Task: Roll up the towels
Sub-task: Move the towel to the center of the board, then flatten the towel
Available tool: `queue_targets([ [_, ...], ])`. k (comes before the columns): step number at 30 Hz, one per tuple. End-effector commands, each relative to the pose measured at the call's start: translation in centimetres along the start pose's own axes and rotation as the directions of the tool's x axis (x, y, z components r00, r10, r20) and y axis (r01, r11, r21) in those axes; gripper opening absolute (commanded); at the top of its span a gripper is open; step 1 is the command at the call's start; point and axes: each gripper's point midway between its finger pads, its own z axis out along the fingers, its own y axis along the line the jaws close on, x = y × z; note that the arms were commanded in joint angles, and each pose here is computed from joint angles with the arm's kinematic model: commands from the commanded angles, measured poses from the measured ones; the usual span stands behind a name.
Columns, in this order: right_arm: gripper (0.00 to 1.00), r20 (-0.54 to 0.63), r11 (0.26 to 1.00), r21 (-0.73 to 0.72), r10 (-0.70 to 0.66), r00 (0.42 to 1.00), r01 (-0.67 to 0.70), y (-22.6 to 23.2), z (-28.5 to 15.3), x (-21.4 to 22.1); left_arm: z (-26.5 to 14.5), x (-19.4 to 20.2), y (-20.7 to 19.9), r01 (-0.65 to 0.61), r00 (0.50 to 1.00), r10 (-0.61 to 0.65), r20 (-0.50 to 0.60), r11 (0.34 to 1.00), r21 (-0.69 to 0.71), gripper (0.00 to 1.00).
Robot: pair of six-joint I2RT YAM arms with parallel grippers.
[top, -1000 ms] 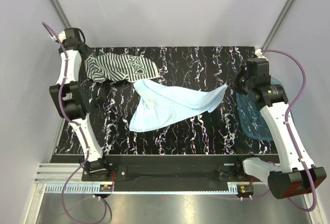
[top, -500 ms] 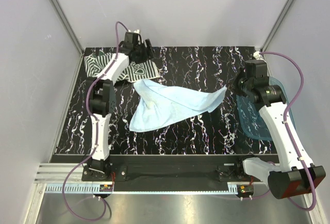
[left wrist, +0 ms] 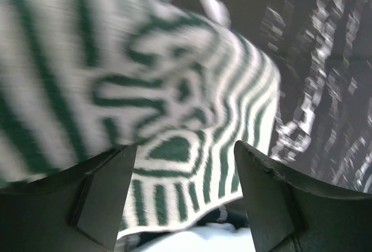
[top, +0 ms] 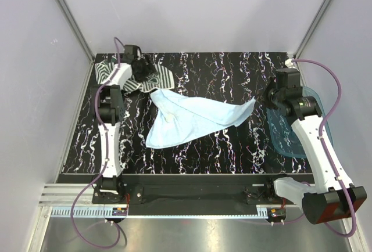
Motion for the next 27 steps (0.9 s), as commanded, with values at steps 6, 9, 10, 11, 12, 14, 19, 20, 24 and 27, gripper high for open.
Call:
queue_targets([
  [6,0.0,0.004,1.0,-0.026,0.004,1.0,-0.004,0.5,0.8,0.0,-7.2,-9.3,14.7,0.207,0.963,-0.15,0.225,0.944,-0.256,0.76],
  [9,0.0,0.002,0.999,-0.034,0.006,1.0,-0.006,0.7,0.9,0.1,-10.5,-11.6,17.0,0.227,0.945,-0.121,0.304,0.912,-0.343,0.79],
  [10,0.0,-0.001,0.999,-0.035,0.005,1.0,-0.005,0.7,1.0,0.2,-12.0,-12.9,16.3,0.221,0.936,-0.1,0.337,0.913,-0.343,0.8],
  [11,0.0,-0.003,0.999,-0.038,0.006,1.0,-0.006,0.8,1.0,0.2,-13.0,-13.2,16.5,0.226,0.931,-0.087,0.355,0.901,-0.37,0.81],
  [12,0.0,-0.001,0.999,-0.04,0.006,1.0,-0.006,0.8,1.0,0.1,-13.8,-13.7,15.9,0.218,0.926,-0.074,0.369,0.905,-0.365,0.81],
  [14,0.0,0.001,0.999,-0.046,0.01,1.0,-0.01,1.0,1.0,0.1,-16.2,-14.3,13.7,0.204,0.915,-0.049,0.401,0.912,-0.354,0.82],
  [19,0.0,0.013,0.998,-0.059,0.011,1.0,-0.01,1.5,0.3,-0.6,-23.2,-12.8,7.9,0.175,0.893,-0.018,0.45,0.935,-0.309,0.81],
  [20,0.0,0.016,0.998,-0.06,0.013,1.0,-0.012,1.5,0.1,-0.7,-22.3,-9.8,8.2,0.177,0.921,-0.046,0.387,0.934,-0.31,0.81],
  [24,0.0,0.025,0.998,-0.07,0.012,1.0,-0.01,1.7,-0.6,-1.0,-26.0,-2.3,6.0,0.225,0.93,-0.139,0.34,0.947,-0.229,0.79],
  [27,0.0,0.02,0.997,-0.076,0.018,1.0,-0.016,1.8,-1.1,-0.9,-27.2,5.1,6.0,0.234,0.949,-0.17,0.264,0.945,-0.229,0.79],
])
